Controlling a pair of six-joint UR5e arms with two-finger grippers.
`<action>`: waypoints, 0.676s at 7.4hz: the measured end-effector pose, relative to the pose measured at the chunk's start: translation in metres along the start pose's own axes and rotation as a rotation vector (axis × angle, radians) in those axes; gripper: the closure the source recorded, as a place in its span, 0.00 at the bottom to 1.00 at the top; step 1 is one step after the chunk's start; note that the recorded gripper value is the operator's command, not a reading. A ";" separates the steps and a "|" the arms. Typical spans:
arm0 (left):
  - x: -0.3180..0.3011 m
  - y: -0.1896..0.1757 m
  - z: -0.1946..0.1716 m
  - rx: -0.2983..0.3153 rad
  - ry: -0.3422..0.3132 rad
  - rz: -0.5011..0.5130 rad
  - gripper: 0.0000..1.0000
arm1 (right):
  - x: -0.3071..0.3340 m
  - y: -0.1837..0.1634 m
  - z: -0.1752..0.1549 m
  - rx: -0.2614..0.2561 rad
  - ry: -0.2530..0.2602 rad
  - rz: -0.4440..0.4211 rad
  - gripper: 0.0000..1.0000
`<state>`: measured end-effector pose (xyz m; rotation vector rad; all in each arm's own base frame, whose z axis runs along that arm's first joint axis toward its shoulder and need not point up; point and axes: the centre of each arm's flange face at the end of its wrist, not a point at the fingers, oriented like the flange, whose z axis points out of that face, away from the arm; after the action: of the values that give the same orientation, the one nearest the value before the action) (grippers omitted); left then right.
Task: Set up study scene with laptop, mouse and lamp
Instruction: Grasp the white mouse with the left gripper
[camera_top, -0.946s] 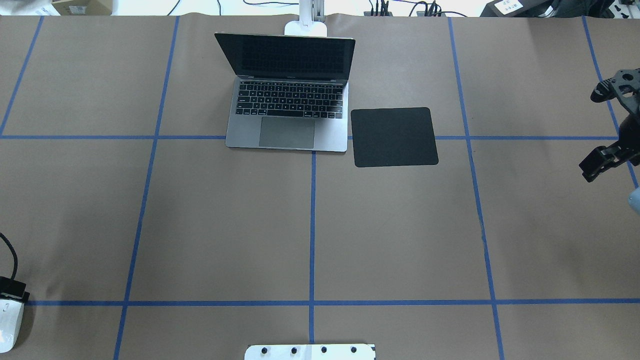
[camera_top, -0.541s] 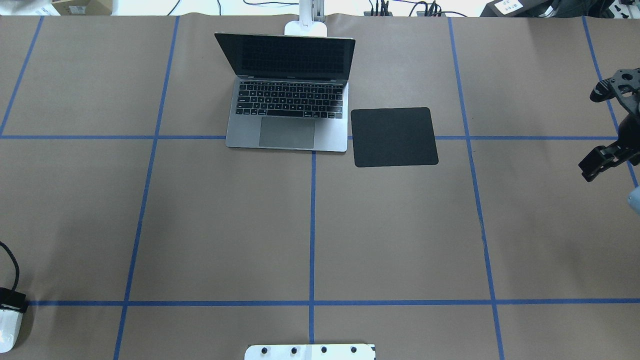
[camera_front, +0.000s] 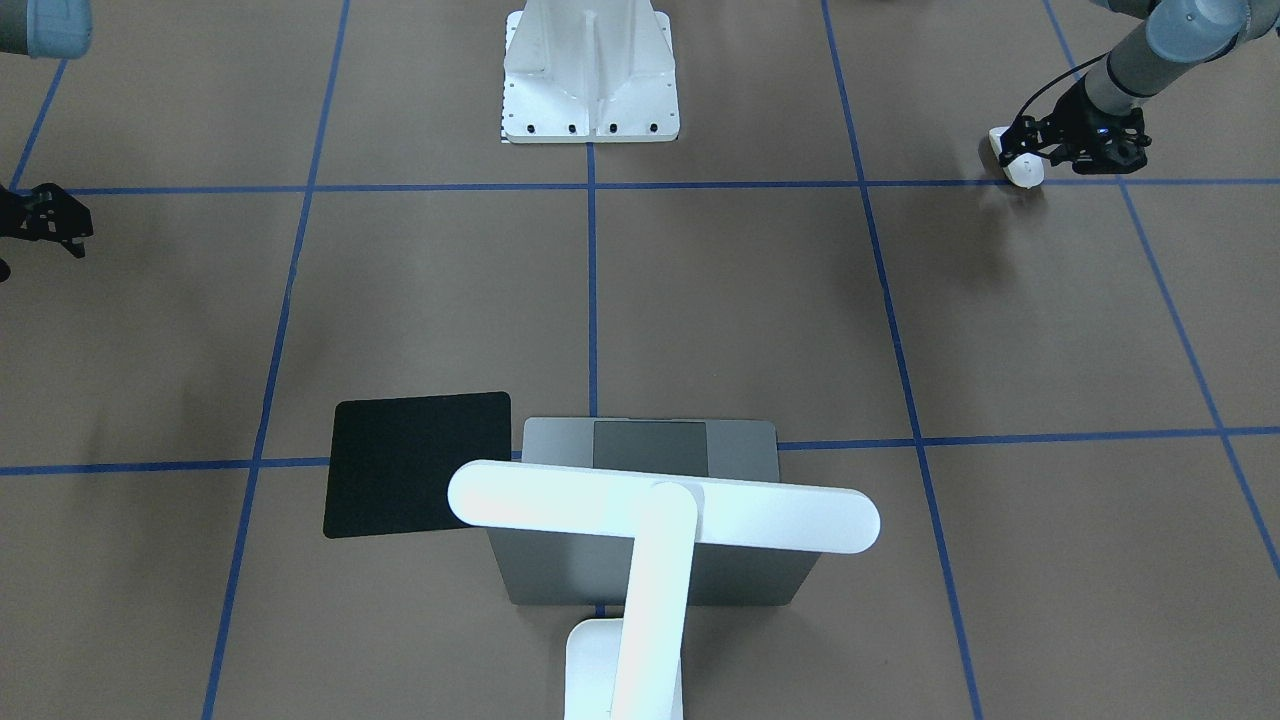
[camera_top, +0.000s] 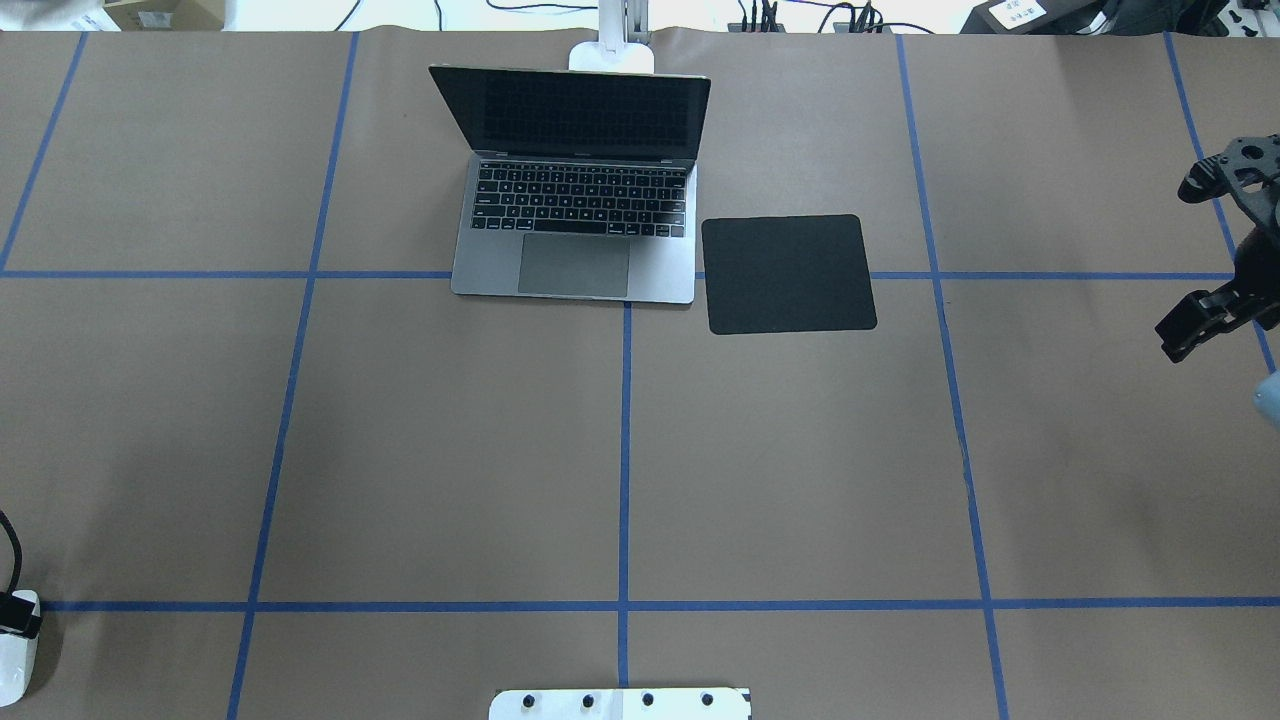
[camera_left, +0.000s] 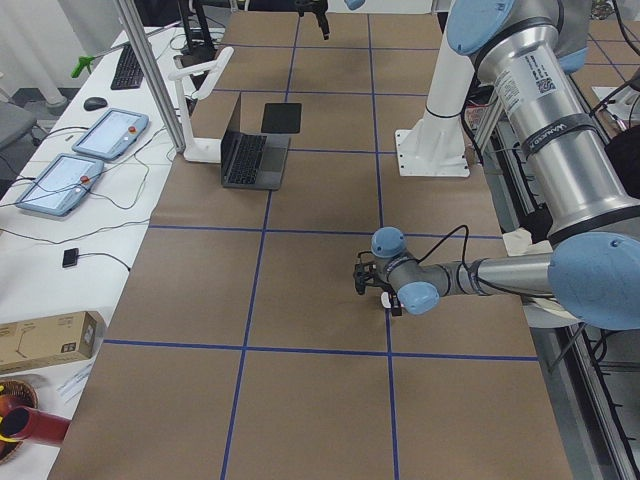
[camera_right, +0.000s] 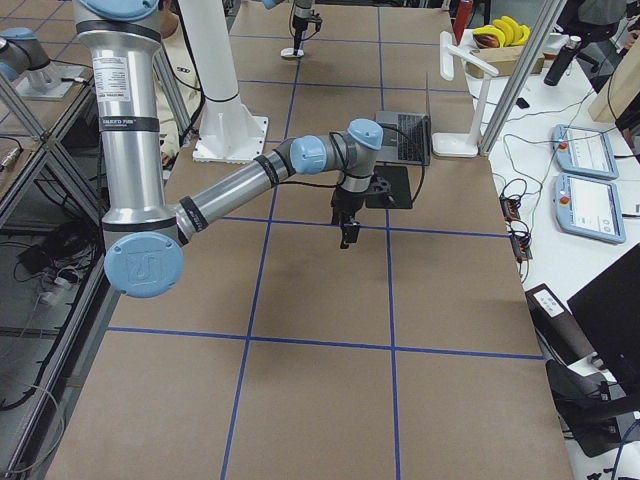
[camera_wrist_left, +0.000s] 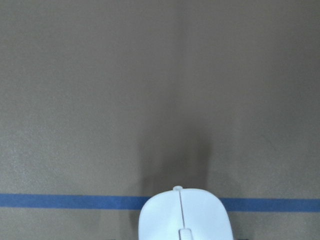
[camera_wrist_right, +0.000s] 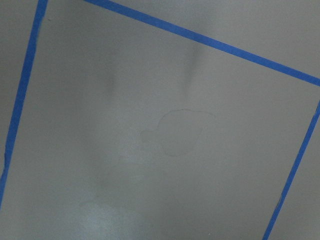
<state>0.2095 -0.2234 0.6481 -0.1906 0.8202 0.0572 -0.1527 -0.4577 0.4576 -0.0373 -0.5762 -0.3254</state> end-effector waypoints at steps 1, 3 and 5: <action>0.000 0.000 0.000 0.001 0.002 0.000 0.28 | 0.000 0.000 0.000 0.000 0.000 -0.001 0.00; 0.000 0.001 -0.001 0.002 0.004 0.001 0.34 | 0.000 0.000 -0.001 0.001 0.000 -0.001 0.00; 0.000 0.001 -0.001 0.002 0.005 -0.001 0.43 | 0.000 -0.001 -0.001 0.002 0.000 -0.001 0.00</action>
<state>0.2085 -0.2227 0.6477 -0.1894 0.8251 0.0548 -0.1529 -0.4582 0.4567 -0.0353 -0.5769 -0.3257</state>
